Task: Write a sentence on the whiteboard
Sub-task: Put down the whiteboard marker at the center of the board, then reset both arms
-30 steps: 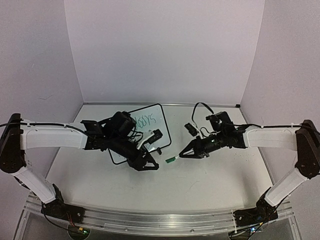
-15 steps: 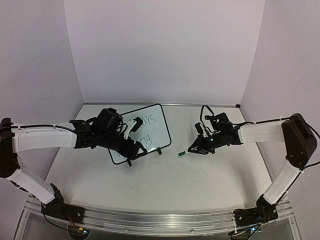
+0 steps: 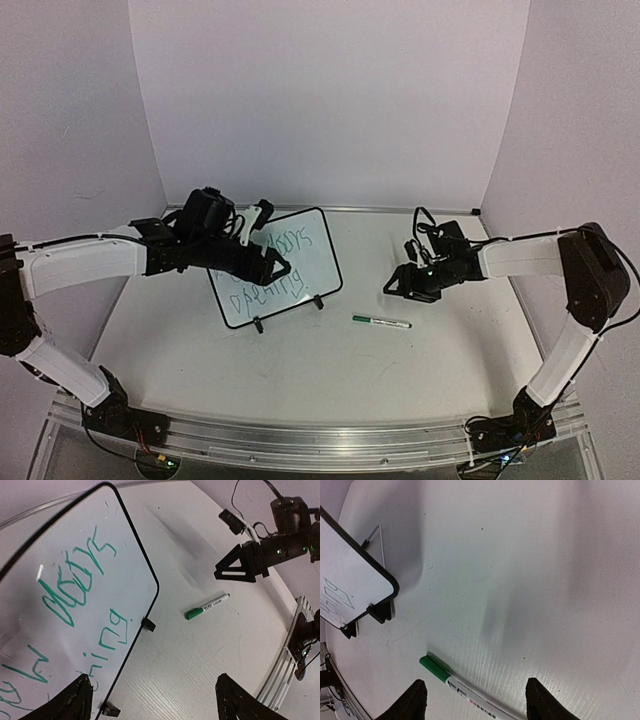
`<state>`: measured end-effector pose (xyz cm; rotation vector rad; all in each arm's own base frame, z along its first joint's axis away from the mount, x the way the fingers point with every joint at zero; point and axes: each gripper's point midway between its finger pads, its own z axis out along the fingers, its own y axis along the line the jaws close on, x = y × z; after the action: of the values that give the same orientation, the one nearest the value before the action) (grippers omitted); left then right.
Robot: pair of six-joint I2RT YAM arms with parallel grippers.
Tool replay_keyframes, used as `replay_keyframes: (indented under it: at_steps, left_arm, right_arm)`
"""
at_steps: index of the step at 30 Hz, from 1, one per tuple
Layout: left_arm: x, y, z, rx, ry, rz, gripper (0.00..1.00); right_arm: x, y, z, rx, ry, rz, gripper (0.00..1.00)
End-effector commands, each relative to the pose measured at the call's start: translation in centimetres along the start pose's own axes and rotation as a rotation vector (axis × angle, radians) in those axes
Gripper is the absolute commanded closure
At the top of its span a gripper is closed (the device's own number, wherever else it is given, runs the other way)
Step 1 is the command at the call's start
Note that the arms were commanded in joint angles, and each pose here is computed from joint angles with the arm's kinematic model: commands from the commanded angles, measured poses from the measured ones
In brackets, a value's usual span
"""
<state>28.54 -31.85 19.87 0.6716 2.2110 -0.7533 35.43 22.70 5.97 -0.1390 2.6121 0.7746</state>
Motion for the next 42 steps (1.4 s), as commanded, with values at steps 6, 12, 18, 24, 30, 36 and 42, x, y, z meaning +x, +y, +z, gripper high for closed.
replay_keyframes:
  at_steps: [6,12,18,24,30,36,42]
  left_arm:
    - [-10.8,4.7,-4.5,-0.127,-0.2,0.034,0.14]
    - [-14.4,13.3,-10.5,-0.319,-0.325,-0.099,0.13]
    - [-11.7,23.1,-17.0,-0.552,-0.447,-0.256,0.11]
    - [-3.7,29.9,-19.7,-0.77,-0.486,-0.423,0.06]
    - [2.4,31.8,-19.7,-0.928,-0.569,-0.43,0.03]
    - [7.6,32.4,-20.0,-1.049,-0.597,-0.424,0.01]
    - [10.6,32.9,-19.7,-1.115,-0.562,-0.405,0.01]
  right_arm:
    - [-4.4,-3.3,-3.8,0.138,-0.102,-0.045,0.09]
    - [-7.5,-5.7,-8.4,0.209,-0.194,-0.046,0.07]
    - [-9.7,-8.7,-13.8,0.266,-0.317,0.012,0.07]
    - [-10.6,-10.6,-18.9,0.361,-0.477,0.03,0.07]
    - [-10.9,-10.5,-22.9,0.421,-0.726,0.019,0.08]
    - [-9.3,-12.6,-23.9,0.528,-0.886,-0.031,0.08]
    - [-6.5,-16.0,-23.0,0.657,-0.935,-0.007,0.08]
